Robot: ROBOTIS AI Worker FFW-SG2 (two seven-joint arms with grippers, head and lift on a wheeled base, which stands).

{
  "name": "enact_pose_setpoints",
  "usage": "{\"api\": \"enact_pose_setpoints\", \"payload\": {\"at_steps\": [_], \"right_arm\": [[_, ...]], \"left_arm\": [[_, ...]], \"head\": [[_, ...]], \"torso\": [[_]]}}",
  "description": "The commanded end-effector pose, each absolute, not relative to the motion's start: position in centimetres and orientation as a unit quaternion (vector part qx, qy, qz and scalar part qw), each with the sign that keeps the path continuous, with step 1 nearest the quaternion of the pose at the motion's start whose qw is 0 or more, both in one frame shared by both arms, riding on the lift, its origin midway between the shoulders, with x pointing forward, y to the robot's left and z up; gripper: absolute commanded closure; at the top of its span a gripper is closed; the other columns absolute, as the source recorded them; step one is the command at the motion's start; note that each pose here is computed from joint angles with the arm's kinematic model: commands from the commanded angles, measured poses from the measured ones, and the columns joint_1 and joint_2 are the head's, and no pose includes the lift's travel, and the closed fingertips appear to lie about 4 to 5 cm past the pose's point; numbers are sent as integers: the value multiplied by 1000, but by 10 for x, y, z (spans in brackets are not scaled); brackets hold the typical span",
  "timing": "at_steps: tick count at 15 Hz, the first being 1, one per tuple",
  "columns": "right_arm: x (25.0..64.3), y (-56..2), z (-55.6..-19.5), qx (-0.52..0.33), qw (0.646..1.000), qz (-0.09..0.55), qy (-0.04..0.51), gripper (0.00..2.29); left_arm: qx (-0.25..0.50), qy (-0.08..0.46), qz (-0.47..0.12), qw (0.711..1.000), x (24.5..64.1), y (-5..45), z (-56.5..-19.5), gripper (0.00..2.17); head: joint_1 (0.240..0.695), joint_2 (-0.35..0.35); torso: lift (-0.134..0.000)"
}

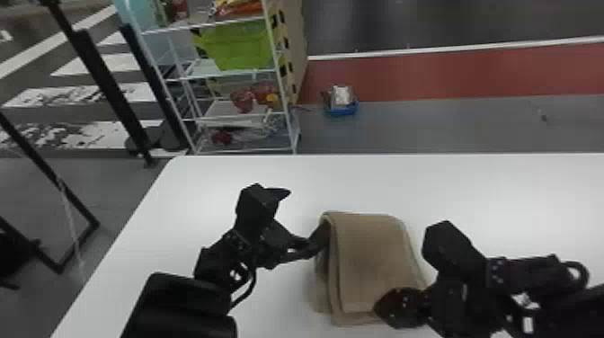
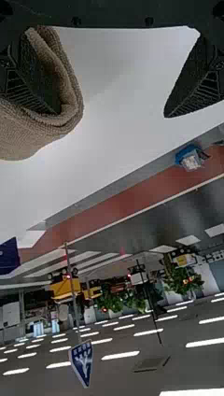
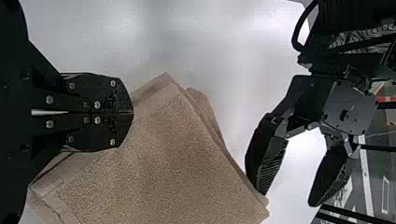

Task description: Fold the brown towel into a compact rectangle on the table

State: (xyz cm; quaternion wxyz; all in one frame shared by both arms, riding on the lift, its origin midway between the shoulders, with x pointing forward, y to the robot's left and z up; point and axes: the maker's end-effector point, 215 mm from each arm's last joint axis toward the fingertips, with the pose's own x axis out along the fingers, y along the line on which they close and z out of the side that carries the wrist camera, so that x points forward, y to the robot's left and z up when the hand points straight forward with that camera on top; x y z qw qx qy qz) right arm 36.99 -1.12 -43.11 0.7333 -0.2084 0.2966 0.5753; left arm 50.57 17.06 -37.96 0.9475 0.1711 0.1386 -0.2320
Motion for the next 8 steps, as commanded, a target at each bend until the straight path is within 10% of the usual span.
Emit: {"api": "enact_pose_setpoints", "payload": {"at_steps": [1,8], "right_arm": [[371,-8,-426,-200,735,580,289,2037],[403,17,-379,-158,776,565,230,2037]], "left_arm": [[169,150,-249,942,505,161,-392,76],[170,158,-275,933,500,150,-397,76]], "head": [[695,207],[695,197]], "torso": [[-123],[-123]]}}
